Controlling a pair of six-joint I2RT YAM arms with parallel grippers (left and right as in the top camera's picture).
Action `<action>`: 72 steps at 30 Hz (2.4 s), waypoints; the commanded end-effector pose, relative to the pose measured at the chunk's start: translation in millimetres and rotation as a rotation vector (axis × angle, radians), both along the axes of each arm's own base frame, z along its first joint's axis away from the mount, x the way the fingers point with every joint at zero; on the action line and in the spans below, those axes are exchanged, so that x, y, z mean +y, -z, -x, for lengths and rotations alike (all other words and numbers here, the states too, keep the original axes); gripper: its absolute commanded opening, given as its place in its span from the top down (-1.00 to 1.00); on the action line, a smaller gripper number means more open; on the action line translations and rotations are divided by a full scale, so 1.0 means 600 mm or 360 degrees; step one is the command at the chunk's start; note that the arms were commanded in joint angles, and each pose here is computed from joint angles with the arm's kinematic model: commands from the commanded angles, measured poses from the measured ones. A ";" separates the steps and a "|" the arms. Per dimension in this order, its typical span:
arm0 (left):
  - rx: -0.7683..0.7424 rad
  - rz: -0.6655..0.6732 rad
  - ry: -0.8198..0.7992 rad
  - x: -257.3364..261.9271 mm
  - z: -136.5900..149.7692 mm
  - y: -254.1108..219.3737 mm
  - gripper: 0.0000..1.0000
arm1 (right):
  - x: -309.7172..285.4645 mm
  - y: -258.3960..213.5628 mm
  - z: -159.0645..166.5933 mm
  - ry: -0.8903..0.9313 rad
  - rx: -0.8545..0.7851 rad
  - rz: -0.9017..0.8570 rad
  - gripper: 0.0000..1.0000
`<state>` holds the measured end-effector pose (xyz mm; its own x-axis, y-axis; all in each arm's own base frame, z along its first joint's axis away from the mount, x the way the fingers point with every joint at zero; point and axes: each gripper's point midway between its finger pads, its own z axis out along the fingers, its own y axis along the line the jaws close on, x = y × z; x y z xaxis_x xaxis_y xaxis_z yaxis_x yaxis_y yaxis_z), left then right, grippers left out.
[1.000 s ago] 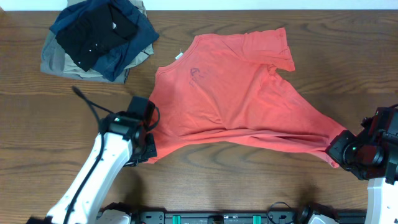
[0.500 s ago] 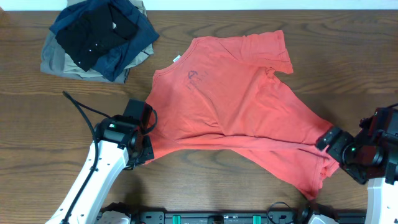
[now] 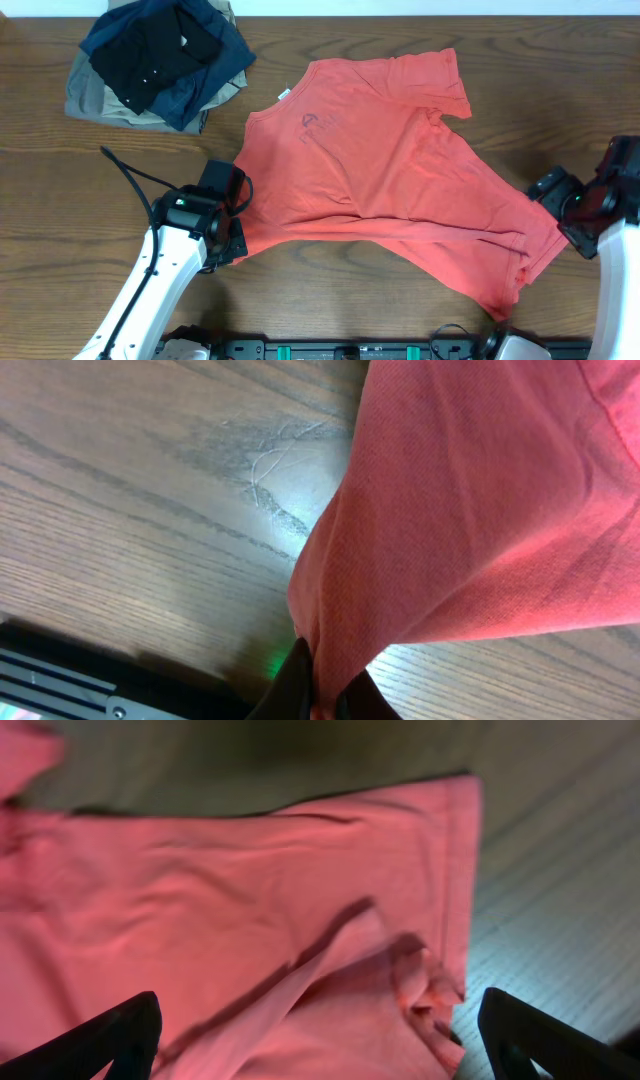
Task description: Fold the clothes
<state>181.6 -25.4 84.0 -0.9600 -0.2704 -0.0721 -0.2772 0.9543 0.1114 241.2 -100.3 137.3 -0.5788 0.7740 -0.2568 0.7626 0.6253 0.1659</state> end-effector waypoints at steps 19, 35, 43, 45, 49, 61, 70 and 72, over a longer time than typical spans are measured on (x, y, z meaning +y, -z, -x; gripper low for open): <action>-0.0046 -0.0001 -0.0021 0.000 -0.010 -0.008 0.88 | -0.172 0.151 0.028 0.0638 0.0258 -0.0124 -0.47; -0.0067 0.0005 -0.0021 -0.002 -0.015 -0.008 0.88 | -0.171 0.255 0.023 0.0629 0.0426 -0.0238 -0.22; -0.0087 0.0010 -0.0021 -0.003 -0.020 -0.008 0.88 | -0.170 0.257 0.013 0.0607 0.0411 -0.0225 0.46; -0.0092 0.0012 -0.0021 -0.003 -0.021 -0.008 0.88 | -0.171 0.257 0.012 0.0607 0.0405 -0.0222 0.75; -0.0103 0.0015 -0.0021 -0.004 -0.024 -0.009 0.88 | -0.175 0.256 -0.003 0.0599 0.0339 -0.0224 0.98; -0.0173 0.0035 -0.0036 -0.009 -0.042 -0.010 0.88 | -0.202 0.135 -0.203 0.0363 -0.0413 -0.0391 0.97; -0.0255 0.0208 -0.0153 -0.040 -0.064 -0.012 0.88 | -0.237 -0.101 -0.345 0.0158 -0.0782 -0.0023 0.97; -0.0276 0.0283 -0.0145 -0.054 -0.071 -0.014 0.88 | -0.237 -0.160 -0.372 0.0125 -0.0881 0.0080 0.97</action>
